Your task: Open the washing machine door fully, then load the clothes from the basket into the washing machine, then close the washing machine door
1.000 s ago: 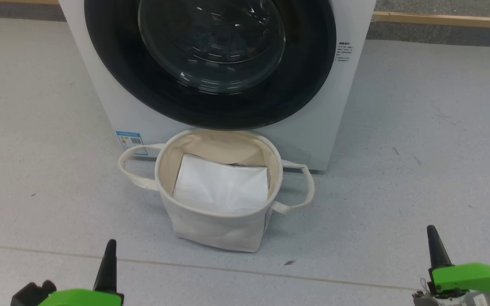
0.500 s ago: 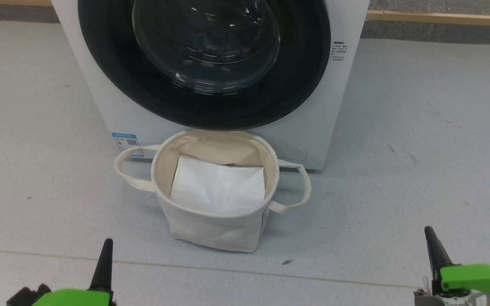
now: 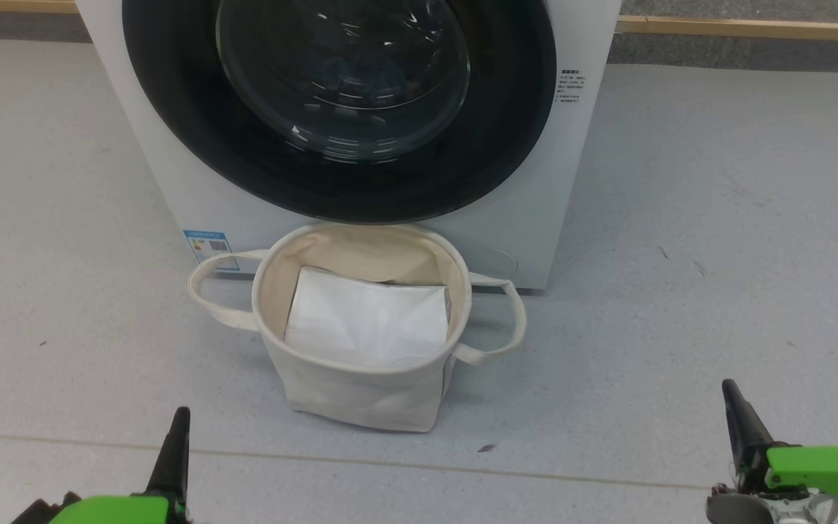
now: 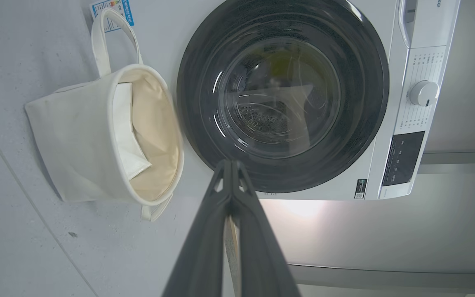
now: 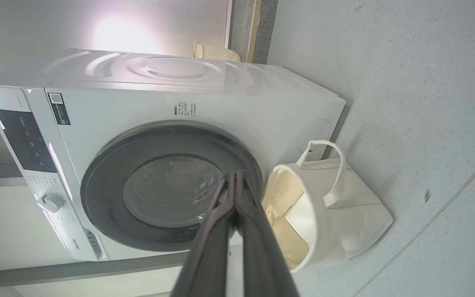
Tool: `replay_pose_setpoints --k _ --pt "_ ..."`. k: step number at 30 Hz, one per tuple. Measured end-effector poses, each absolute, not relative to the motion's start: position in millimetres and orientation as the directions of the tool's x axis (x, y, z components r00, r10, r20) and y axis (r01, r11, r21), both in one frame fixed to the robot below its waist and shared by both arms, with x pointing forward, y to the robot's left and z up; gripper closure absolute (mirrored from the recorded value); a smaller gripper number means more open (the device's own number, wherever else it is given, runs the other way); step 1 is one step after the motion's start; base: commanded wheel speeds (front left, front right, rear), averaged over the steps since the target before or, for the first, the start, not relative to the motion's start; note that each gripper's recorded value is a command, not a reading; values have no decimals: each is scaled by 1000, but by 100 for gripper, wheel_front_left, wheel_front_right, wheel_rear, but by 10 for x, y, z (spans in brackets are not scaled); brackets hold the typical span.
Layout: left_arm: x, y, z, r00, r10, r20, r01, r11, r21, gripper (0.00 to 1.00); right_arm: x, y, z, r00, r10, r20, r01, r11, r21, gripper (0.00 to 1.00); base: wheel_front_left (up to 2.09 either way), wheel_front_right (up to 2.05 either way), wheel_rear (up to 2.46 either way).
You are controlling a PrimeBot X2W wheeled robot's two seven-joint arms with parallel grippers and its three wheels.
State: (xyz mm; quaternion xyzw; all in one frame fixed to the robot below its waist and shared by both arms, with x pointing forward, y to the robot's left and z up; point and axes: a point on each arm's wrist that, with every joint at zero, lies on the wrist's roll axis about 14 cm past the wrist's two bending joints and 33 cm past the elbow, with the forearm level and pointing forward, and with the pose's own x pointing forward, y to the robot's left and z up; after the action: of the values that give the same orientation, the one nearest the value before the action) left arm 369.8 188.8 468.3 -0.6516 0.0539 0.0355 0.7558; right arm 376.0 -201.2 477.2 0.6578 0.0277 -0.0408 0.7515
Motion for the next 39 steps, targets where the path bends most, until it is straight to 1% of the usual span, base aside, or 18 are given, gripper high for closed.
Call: replay_pose_setpoints --k 14,39 --pt "3761 1893 4776 995 -24 -93 -93 0 -996 100 3735 -2063 4785 996 -30 -85 85 -8 996 100 0 0 0" --pt "3761 1898 4779 996 -22 -92 -92 -1 -996 100 3735 -2065 4786 996 -30 -85 84 -10 996 100 0 0 0"
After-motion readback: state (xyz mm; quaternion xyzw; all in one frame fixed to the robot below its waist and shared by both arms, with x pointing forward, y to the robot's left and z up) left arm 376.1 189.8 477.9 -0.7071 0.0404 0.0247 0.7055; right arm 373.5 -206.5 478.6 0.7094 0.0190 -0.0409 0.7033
